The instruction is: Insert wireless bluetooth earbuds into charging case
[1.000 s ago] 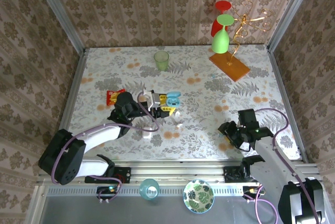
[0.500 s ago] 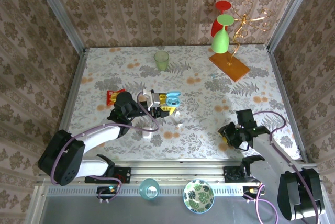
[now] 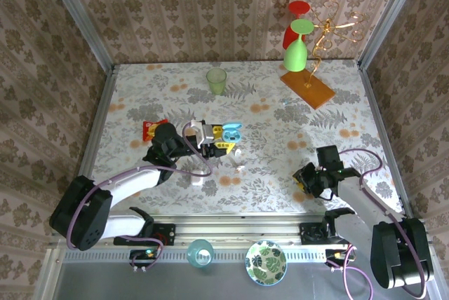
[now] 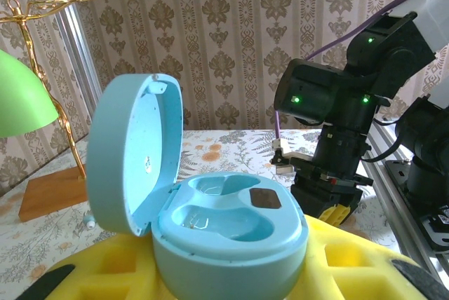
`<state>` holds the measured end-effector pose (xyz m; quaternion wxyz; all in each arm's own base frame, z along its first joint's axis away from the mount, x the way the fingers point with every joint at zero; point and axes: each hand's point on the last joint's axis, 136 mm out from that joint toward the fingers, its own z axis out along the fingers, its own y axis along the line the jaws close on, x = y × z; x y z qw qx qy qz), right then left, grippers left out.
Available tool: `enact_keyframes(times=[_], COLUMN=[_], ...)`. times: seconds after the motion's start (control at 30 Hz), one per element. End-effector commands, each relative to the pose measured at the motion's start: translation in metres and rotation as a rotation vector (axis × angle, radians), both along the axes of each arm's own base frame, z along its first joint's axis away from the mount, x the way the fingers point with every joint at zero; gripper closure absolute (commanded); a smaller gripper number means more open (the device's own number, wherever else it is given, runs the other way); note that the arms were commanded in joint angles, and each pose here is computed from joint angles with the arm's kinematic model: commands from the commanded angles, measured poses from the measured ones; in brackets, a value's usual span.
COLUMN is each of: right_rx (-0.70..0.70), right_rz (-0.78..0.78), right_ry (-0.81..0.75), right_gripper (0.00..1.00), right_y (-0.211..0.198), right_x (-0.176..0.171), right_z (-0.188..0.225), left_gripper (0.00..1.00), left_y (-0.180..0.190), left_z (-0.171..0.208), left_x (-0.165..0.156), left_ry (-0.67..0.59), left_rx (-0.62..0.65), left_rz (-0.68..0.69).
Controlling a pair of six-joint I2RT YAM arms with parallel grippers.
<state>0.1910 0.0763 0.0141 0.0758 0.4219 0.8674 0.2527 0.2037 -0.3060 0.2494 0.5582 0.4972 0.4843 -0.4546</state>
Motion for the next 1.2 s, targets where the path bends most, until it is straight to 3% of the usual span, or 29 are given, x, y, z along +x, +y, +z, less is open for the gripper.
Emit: enact_keyframes(times=[0.0,0.47,0.77,0.97,1.17], right_rx=[-0.029,-0.247,-0.39,-0.35,-0.299], right_rz=[0.005,0.274,0.671,0.765,0.807], right_ry=[0.016,-0.033,0.002,0.01,-0.035], right_gripper=[0.78,0.86,0.87,0.85,0.73], right_y=[-0.005,-0.016,0.029,0.053,0.067], right_x=[-0.003,0.021,0.056,0.072,0.081], right_z=[-0.01,0.026,0.022,0.007,0.006], left_gripper=[0.74,0.74,0.74,0.74,0.74], left_y=[0.0,-0.001,0.001,0.003,0.004], left_z=[0.006,0.003,-0.002,-0.003,-0.004], left_x=[-0.004,-0.003,0.0,0.0,0.0], left_ry=[-0.036,-0.033,-0.026,-0.022,-0.017], left_rx=[-0.006,-0.003,0.004,0.007,0.017], left_rz=[-0.015,-0.015,-0.003,0.009,0.014])
